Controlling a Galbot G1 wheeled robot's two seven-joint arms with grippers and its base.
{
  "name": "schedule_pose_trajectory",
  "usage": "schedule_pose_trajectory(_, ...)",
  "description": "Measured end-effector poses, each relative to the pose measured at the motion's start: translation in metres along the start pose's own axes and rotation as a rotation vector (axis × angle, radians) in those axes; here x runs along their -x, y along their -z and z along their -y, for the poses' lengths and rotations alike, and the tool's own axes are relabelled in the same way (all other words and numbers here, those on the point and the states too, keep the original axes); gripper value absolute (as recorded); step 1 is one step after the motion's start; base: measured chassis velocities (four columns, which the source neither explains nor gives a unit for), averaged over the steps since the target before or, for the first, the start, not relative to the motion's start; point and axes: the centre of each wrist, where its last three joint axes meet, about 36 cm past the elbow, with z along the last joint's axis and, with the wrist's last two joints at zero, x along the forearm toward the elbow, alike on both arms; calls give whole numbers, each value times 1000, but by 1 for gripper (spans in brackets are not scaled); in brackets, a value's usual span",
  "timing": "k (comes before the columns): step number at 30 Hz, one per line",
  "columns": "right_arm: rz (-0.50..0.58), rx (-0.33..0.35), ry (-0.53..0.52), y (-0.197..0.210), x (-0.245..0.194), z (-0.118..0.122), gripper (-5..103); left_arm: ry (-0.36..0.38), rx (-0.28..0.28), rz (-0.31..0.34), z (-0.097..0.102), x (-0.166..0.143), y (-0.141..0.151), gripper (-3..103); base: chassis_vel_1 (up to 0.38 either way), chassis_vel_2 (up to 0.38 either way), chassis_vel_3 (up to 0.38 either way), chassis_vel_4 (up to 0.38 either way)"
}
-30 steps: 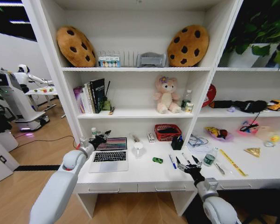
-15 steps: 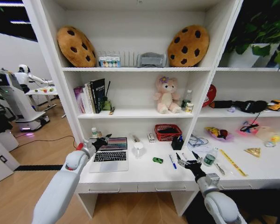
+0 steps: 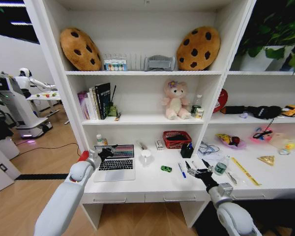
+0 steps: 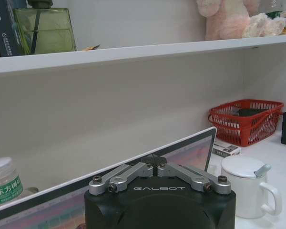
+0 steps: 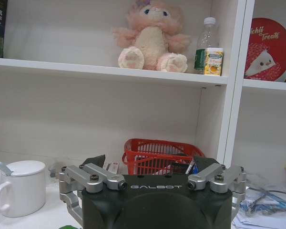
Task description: Organize the objects on the table.
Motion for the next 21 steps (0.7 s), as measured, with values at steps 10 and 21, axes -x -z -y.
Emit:
schedule_pose_trajectory(10, 3, -4, 17, 0, 2, -6, 100, 45, -27, 44, -8, 0, 5, 0, 0, 0, 0, 0)
schedule_pose_trajectory(21, 11, 0, 2, 0, 3, -7, 100, 42, -36, 42, -4, 19, 3, 0, 0, 0, 0, 0)
